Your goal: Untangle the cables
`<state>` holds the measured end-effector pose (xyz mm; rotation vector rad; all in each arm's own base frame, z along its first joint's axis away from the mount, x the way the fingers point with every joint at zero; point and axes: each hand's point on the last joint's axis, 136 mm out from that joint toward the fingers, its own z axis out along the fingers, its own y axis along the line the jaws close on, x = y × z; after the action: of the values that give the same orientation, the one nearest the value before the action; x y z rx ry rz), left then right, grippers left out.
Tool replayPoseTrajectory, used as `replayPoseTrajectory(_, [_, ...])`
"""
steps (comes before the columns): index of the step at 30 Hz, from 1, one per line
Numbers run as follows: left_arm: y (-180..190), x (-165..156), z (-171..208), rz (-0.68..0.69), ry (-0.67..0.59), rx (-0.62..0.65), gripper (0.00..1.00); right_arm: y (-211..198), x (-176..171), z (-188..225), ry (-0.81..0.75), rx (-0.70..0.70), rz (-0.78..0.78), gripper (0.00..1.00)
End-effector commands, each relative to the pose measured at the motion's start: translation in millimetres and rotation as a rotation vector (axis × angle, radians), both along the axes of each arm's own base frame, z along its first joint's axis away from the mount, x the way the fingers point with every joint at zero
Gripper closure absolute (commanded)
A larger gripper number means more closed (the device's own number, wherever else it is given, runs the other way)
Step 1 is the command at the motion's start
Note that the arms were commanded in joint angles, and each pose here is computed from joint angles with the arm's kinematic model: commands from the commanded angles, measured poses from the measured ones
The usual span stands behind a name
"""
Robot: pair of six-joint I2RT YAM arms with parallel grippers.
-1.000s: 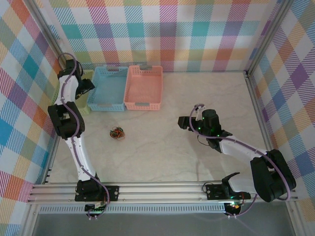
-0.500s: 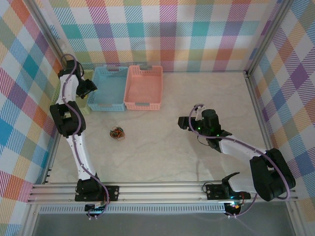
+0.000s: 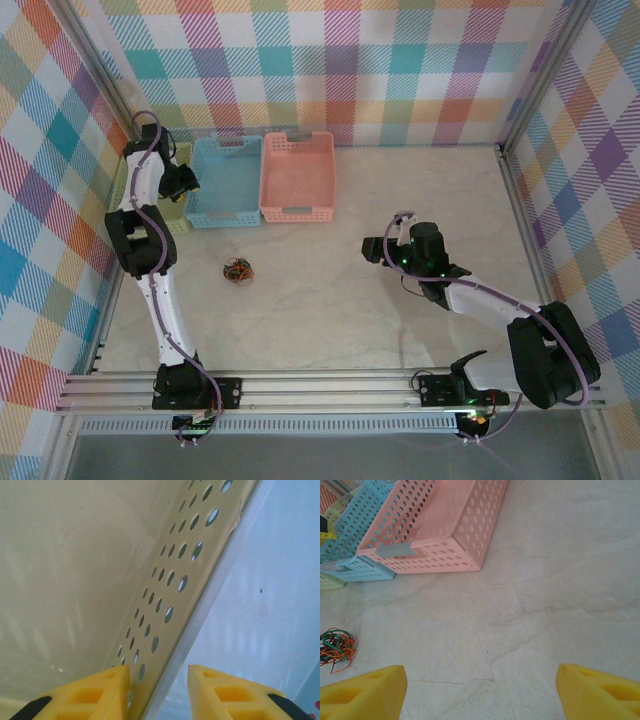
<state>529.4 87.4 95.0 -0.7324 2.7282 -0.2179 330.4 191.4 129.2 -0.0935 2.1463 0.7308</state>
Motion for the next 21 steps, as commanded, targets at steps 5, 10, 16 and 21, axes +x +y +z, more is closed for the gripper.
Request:
replayPoseTrajectory(5, [-28, -6, -10, -0.090, 0.070, 0.033, 0.66, 3, 6, 17, -0.053, 0.002, 0.004, 0.21])
replayPoseTrajectory(10, [-43, -5, -8, -0.145, 0.077, 0.043, 0.78, 2, 5, 18, -0.054, -0.002, -0.001, 0.21])
replayPoseTrajectory(16, [-66, -4, -5, -0.200, 0.071, 0.035, 0.94, 1, 5, 19, -0.059, -0.005, -0.002, 0.21])
replayPoseTrajectory(21, [-97, -3, -8, -0.270, 0.071, 0.049, 0.99, 1, 5, 18, -0.057, -0.004, -0.004, 0.21])
